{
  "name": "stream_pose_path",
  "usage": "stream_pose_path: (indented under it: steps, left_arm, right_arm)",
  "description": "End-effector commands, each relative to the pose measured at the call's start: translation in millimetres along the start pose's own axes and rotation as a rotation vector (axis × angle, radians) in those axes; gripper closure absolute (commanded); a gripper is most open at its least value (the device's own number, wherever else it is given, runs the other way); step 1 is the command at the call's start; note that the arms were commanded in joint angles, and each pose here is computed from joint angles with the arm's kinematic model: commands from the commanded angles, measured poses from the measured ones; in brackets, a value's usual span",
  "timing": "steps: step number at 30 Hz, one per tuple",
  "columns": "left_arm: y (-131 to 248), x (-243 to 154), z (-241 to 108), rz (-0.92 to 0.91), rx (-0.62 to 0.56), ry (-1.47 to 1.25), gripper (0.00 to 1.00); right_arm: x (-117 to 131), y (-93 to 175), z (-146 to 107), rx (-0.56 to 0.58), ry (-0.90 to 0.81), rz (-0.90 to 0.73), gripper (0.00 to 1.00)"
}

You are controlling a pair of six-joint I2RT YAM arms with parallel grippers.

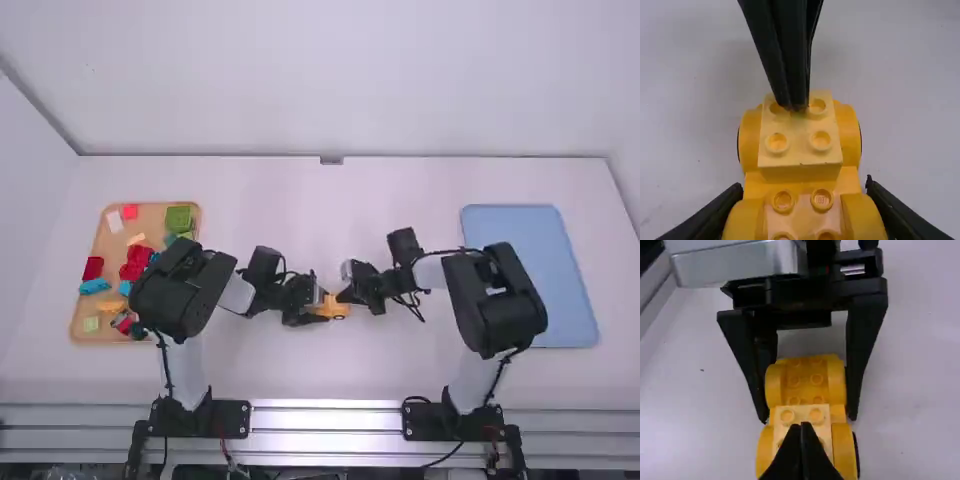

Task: Assemble lego blocks to make yellow taxi

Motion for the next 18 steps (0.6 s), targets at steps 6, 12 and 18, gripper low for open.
stream_pose_path:
  steps: [6, 12, 18]
  left_arm:
    - [1.0, 3.6, -4.3, 0.017, 0.014, -0.006, 0.64]
    - [0.1, 15.2, -2.6, 0.035, 0.027, -0.021, 0.66]
    - [-1.8, 35.8, -3.1, 0.036, 0.087, 0.007, 0.62]
  right_arm:
    - [4.1, -10.9, -14.0, 0.057, 0.002, -0.086, 0.99]
    - [5.6, 42.9, 55.7, -0.126, 0.111, -0.202, 0.50]
    - [14.4, 84.2, 89.4, -0.170, 0.058, -0.397, 0.02]
Point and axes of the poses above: each hand's point on the last joint's axis, 136 mm out from that joint toward the fingers, its own y axis back along the fingers, its own x axis along the line the jaws close on, z = x × y, the point moved 8 cm from there along y, back along the fingers, and after that the axes turned 14 degrees about -y, right-handed, at the moved point
